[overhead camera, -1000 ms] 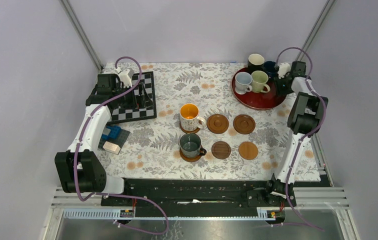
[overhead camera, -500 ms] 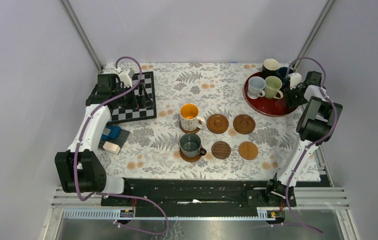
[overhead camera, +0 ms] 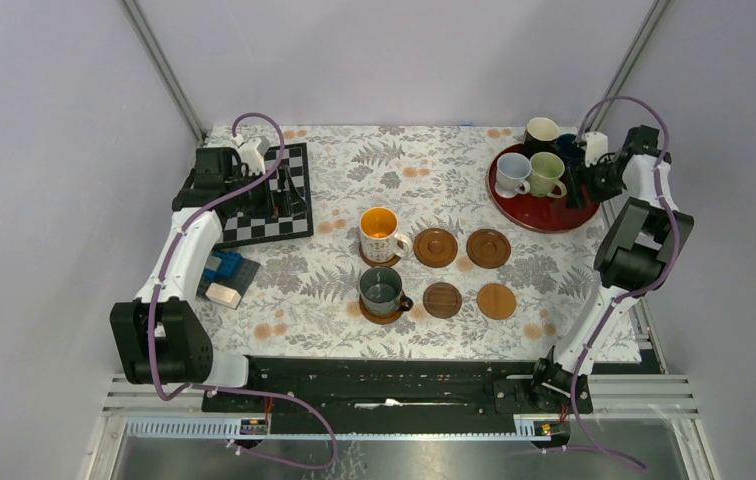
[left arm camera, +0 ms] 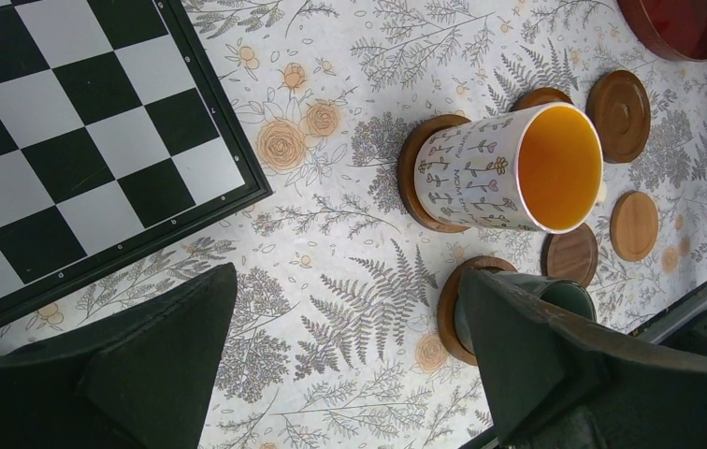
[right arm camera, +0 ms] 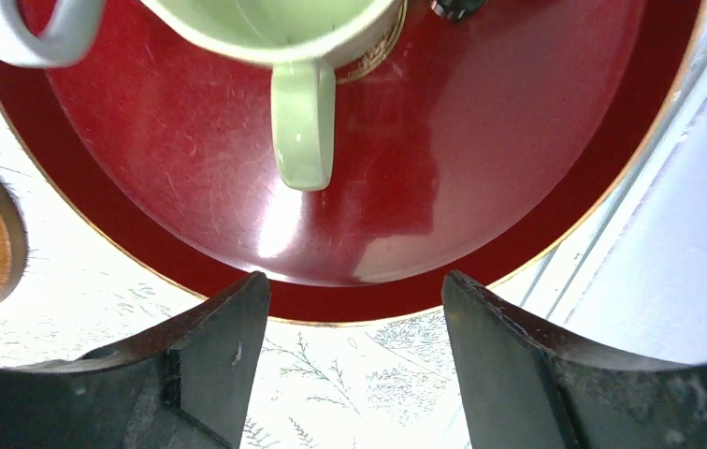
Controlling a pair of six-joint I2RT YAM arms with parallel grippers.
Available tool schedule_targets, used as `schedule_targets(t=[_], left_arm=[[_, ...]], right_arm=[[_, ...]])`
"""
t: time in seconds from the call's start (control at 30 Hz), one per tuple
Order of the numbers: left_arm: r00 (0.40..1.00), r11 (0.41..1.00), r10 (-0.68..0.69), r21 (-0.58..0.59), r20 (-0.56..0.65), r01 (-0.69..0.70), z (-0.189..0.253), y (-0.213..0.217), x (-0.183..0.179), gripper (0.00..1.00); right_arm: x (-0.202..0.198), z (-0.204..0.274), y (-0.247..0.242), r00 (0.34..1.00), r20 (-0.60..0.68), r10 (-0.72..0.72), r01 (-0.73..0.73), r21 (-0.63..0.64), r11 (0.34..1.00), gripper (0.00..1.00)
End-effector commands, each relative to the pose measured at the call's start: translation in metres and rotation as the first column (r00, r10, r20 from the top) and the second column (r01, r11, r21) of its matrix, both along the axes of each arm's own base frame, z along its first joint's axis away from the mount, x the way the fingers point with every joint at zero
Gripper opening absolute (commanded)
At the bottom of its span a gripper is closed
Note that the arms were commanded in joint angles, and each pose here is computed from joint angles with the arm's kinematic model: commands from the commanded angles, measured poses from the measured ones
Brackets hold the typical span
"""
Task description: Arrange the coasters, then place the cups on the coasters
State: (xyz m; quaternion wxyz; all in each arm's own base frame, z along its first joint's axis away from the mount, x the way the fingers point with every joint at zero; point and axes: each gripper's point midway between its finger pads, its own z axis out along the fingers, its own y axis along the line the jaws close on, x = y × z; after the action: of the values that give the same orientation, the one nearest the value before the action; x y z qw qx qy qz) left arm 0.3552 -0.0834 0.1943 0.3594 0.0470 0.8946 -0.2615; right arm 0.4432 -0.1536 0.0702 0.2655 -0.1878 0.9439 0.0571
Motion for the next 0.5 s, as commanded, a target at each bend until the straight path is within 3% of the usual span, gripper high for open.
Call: schedule_targets(t=[0.0,0.47], left_arm=[[0.996,0.999,-0.037,-0.016,0.079,0.039,0.016,-0.004,0.006,0.99],[0.995,0.999,-0.038,-0.006,0.09,0.039,0.021,-0.003,0.005,0.99]], right_arm=[[0.015,0.042,0.013,0.997,0.077,0.02,-0.026,0.079,0.997,0.75],[0.049,0.012,0.029,0.999,0.013,0.043,-0.044,0.079,0.996,0.66]])
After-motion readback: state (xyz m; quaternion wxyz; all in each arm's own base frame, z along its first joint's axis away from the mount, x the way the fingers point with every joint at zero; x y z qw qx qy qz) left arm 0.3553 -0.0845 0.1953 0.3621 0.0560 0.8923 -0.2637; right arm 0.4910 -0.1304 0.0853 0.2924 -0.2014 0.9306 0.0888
